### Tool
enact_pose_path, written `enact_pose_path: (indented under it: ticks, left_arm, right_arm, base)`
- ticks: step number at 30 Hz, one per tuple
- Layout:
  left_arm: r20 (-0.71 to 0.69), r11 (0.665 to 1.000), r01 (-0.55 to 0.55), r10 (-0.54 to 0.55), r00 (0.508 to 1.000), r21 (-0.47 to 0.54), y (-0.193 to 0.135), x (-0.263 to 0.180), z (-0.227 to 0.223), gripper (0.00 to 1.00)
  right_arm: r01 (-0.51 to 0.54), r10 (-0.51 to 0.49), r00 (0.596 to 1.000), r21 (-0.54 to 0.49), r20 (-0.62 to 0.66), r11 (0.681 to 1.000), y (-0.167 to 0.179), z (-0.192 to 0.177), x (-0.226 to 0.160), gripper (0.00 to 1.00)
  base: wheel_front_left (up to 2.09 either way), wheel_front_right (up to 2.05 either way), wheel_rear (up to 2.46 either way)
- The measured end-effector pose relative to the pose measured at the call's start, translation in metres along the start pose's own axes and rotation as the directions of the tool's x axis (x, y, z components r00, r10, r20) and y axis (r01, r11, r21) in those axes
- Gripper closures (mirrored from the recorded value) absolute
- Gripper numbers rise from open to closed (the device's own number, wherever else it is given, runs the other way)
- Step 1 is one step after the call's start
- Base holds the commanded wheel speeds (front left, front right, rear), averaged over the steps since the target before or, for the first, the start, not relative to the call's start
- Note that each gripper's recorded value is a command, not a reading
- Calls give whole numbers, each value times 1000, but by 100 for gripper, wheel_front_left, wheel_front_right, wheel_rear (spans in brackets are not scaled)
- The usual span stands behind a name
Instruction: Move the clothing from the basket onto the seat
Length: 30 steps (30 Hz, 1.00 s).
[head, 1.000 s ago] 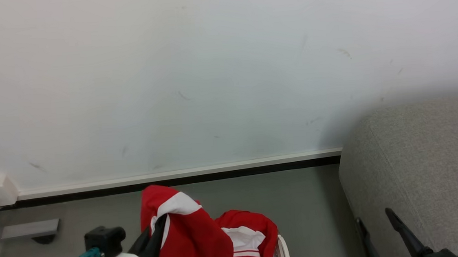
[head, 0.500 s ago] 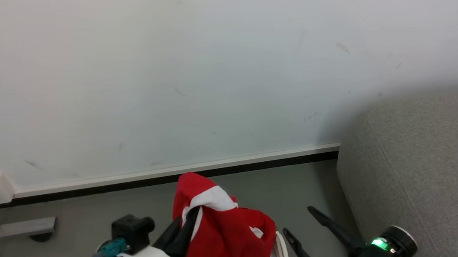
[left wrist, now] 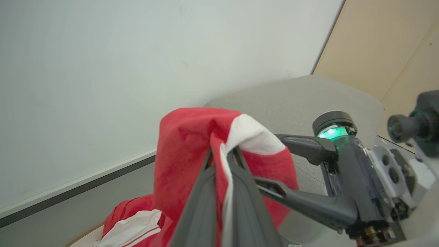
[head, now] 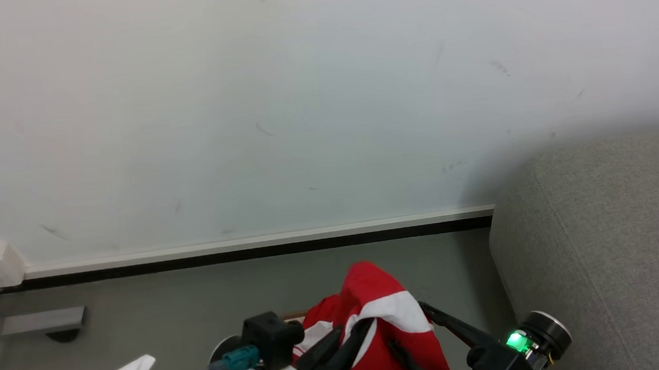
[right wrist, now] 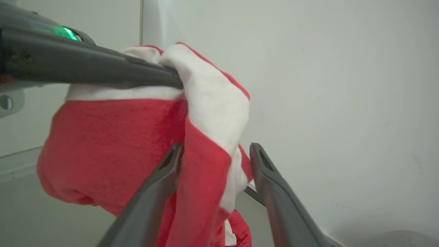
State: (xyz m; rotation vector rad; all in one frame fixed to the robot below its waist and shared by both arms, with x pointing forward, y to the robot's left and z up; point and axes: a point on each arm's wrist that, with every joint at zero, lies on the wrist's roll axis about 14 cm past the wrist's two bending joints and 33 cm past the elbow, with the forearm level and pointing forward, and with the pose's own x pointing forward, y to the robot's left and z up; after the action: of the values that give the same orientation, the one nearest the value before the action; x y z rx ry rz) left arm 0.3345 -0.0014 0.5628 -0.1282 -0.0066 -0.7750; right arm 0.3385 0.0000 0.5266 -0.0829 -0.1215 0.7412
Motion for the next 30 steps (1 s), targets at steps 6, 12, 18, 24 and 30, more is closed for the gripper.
enact_pose_path:
  ticks: [6,12,18,24,30]
  left_arm:
    - [-3,994,102,-102,995,-25,-25,1,1,100]
    - [-24,989,143,-144,989,-40,-34,1,-5,100]
    - [-39,989,143,-144,989,-40,-34,3,-12,62]
    - [-44,992,120,-121,992,-28,-27,7,-18,0]
    - [-55,991,129,-131,990,-33,-28,15,-27,0]
  right_arm:
    - [-26,27,999,16,-38,1000,7,-12,3,0]
    - [-31,36,998,78,-57,996,12,-18,3,100]
    - [10,-3,999,157,-47,987,3,-15,1,100]
    - [108,-102,994,177,-42,978,-30,-14,-8,100]
    - [240,-240,971,176,-19,955,-72,-6,-27,100]
  base:
    - [0,0,0]
    - [0,0,0]
    - [0,0,0]
    - [0,0,0]
    - [0,0,0]
